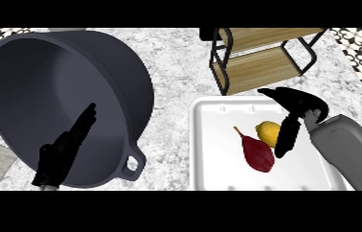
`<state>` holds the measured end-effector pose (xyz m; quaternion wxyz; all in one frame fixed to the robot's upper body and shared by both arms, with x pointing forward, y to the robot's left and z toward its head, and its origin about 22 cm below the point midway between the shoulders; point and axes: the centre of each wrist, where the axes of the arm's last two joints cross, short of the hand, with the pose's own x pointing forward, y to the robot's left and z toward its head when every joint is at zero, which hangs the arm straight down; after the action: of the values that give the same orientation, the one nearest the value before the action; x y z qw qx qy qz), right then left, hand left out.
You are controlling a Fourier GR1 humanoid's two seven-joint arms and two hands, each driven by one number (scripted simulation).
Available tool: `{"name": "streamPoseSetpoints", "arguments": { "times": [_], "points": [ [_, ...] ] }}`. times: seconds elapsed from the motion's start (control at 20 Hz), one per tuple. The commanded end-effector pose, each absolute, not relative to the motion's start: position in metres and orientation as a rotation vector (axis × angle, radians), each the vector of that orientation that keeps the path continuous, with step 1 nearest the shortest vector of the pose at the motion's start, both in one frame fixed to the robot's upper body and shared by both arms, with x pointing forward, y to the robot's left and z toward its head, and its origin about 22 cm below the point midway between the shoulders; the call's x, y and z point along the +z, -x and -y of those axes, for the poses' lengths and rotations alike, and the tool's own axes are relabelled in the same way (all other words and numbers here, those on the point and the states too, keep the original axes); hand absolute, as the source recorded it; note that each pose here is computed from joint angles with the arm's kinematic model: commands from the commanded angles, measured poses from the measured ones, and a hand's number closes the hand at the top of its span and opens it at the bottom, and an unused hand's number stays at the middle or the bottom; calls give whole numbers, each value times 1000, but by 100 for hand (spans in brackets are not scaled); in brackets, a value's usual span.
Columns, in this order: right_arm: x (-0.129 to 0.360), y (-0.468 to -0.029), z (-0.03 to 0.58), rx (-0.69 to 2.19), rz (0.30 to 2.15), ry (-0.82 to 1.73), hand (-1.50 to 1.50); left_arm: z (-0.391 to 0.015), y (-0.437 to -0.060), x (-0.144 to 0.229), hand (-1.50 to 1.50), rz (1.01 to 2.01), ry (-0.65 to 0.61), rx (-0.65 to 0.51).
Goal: Pick the lemon from the tray and place it in the tiered shelf
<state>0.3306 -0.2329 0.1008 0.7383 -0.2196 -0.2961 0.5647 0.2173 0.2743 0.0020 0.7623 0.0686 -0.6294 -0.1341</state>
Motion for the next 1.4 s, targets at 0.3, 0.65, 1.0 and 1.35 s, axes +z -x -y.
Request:
{"name": "streamPoseSetpoints", "arguments": {
  "times": [0.3, 0.65, 1.0, 1.35],
  "points": [
    [103, -327, 234, 1249, 615, 608, -150, -258, -229, -46, 0, 1321, -106, -284],
    [84, -326, 232, 1271, 572, 603, -150, -265, -239, -16, 0, 1313, -107, -292],
    [62, -323, 241, 1298, 556, 611, -150, -257, -247, -20, 0, 1314, -99, -285],
    [23, -314, 226, 1307, 548, 594, -150, -268, -243, -29, 0, 1307, -106, -293]
  ]
}}
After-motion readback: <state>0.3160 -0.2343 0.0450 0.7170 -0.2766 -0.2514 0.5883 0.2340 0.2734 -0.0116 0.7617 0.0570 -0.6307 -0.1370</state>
